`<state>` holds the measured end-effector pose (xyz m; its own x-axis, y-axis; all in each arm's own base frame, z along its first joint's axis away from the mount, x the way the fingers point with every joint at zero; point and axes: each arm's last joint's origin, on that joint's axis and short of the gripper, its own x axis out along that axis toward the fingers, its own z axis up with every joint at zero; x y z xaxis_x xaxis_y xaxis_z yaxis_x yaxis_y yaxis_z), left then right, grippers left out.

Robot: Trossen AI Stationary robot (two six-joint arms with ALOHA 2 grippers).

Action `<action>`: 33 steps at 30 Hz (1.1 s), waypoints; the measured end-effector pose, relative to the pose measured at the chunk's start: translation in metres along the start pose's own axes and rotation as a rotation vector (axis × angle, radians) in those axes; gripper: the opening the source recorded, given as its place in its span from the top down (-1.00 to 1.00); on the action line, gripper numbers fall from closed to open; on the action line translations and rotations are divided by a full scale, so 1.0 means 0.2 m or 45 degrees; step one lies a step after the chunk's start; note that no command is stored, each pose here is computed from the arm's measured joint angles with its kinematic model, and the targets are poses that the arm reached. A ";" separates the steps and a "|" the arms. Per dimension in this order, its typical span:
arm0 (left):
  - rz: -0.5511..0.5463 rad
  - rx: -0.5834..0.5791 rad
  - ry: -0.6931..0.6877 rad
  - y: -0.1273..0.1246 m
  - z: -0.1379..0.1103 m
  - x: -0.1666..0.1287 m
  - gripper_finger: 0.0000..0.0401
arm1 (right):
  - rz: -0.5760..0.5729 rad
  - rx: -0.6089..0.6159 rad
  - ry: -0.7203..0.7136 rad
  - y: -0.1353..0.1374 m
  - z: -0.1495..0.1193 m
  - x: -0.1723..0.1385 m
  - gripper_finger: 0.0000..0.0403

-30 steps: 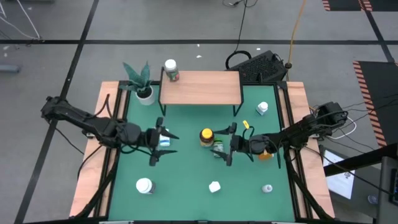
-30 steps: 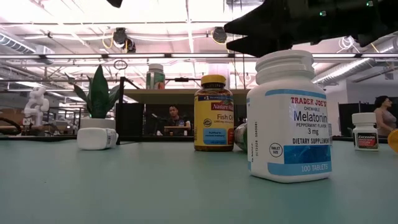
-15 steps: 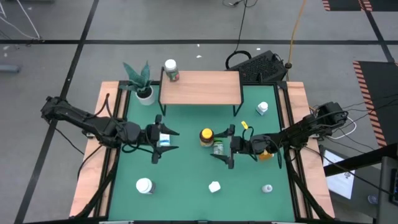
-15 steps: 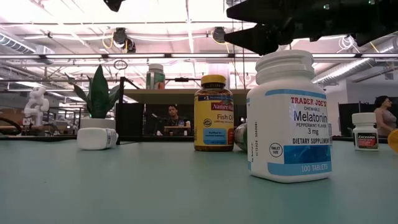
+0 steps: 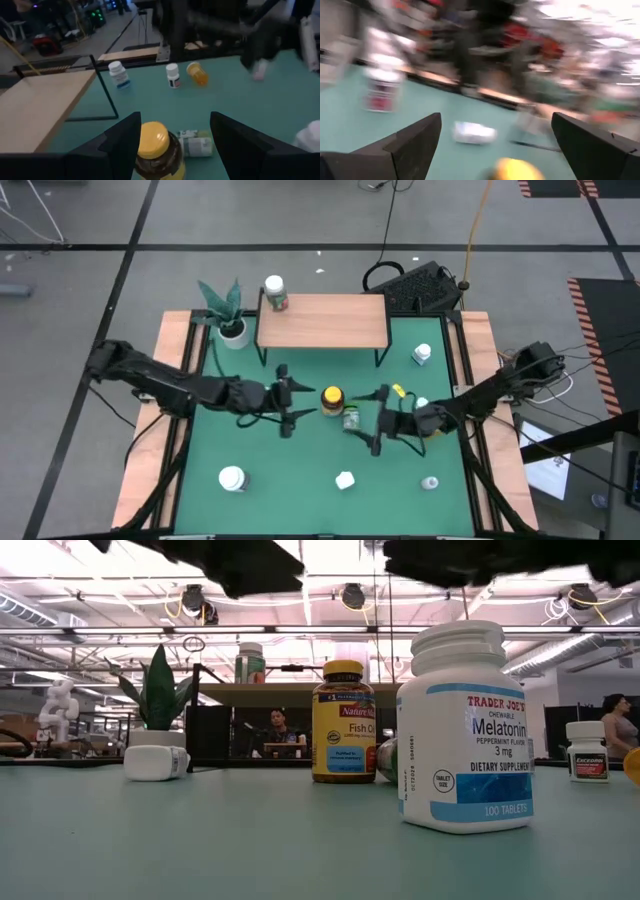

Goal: Pick and place medicine bottles onto shelf by color
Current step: Put the yellow pill bottle on the shelf

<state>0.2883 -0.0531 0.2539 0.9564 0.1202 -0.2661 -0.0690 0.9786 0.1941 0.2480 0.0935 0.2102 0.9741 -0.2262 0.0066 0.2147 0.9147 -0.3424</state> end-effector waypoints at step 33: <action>0.135 0.012 0.303 0.10 -0.07 0.39 -0.41 | 0.009 0.468 0.010 -0.05 -0.25 -0.39 -0.86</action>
<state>0.3580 -0.0224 0.2229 0.8501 0.2591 -0.4585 -0.1614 0.9569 0.2414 0.1660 0.0855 0.1650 0.9754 -0.2203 -0.0024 0.2203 0.9753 0.0179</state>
